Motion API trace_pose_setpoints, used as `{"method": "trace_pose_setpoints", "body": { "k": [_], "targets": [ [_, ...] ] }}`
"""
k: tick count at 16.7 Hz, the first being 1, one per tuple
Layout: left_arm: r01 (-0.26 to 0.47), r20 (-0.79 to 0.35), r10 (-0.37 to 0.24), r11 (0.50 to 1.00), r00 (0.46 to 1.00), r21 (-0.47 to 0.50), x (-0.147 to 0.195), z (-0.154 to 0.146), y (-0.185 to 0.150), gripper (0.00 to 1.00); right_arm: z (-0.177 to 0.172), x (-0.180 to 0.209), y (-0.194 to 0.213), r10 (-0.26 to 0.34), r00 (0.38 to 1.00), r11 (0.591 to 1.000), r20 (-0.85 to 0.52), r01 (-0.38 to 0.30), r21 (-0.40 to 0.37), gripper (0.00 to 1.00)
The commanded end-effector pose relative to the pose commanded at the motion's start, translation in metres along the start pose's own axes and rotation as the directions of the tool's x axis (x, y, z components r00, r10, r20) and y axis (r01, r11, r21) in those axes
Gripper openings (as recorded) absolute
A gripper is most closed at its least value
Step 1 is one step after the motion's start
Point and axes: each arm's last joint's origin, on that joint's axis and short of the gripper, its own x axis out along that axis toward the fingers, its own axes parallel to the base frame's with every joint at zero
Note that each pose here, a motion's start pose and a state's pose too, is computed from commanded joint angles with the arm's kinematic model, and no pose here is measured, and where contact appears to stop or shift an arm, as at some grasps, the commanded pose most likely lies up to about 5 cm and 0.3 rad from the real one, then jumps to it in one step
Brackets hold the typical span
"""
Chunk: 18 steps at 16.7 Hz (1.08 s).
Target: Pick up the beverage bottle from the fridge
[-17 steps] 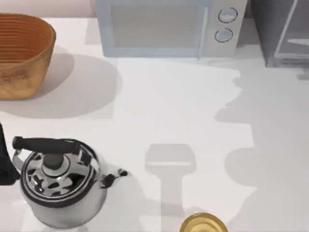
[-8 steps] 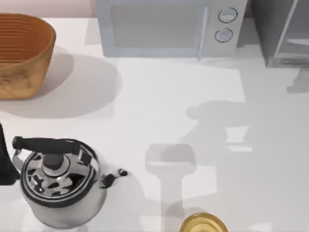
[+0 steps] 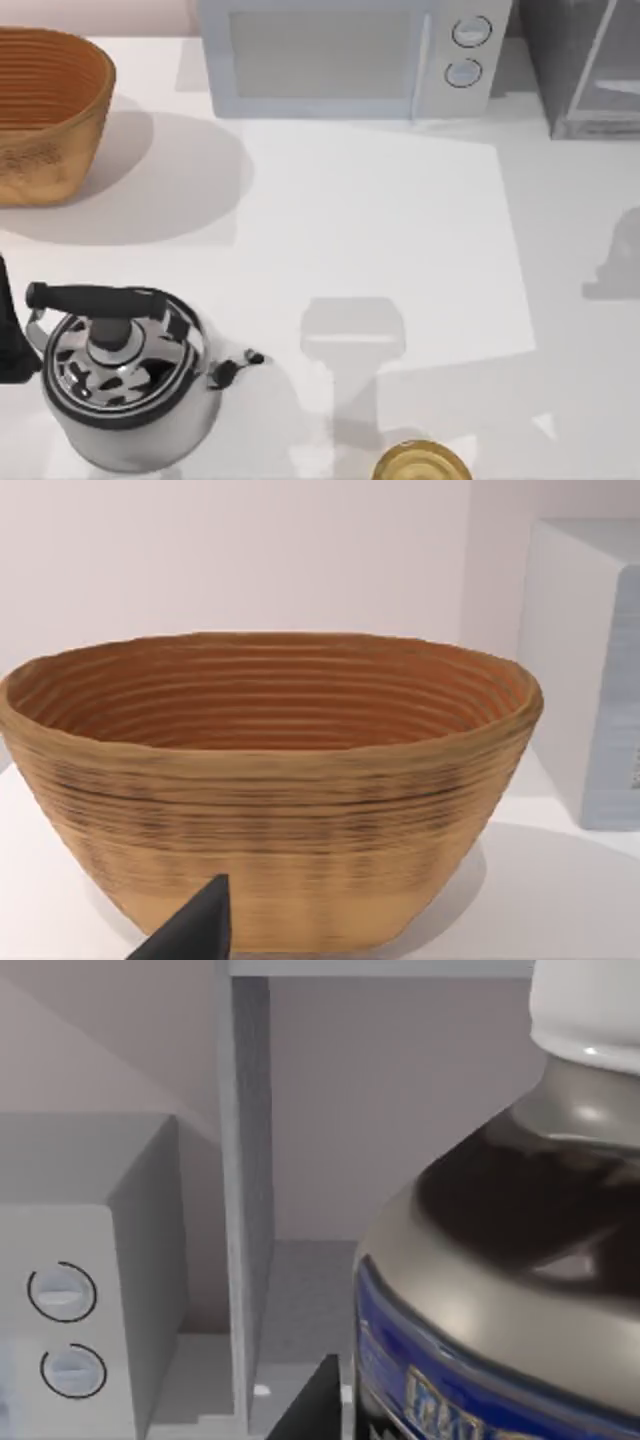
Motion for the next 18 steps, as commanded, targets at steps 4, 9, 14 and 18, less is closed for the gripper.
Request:
{"method": "trace_pose_setpoints", "body": {
  "k": [4, 9, 14, 18],
  "targets": [
    [0.000, 0.000, 0.000, 1.000, 1.000, 0.000, 0.000, 0.000, 0.000, 1.00, -0.037, -0.039, 0.008, 0.004, 1.000, 1.000, -0.001, -0.004, 0.006, 0.00],
    [0.000, 0.000, 0.000, 1.000, 1.000, 0.000, 0.000, 0.000, 0.000, 1.00, -0.069, -0.052, 0.012, 0.009, 1.000, 1.000, -0.021, -0.009, 0.007, 0.00],
    [0.000, 0.000, 0.000, 1.000, 1.000, 0.000, 0.000, 0.000, 0.000, 1.00, -0.071, -0.052, 0.013, 0.009, 1.000, 1.000, -0.023, -0.009, 0.007, 0.00],
    [0.000, 0.000, 0.000, 1.000, 1.000, 0.000, 0.000, 0.000, 0.000, 1.00, -0.070, -0.050, 0.015, 0.008, 1.000, 1.000, -0.023, -0.008, 0.008, 0.00]
  ]
}}
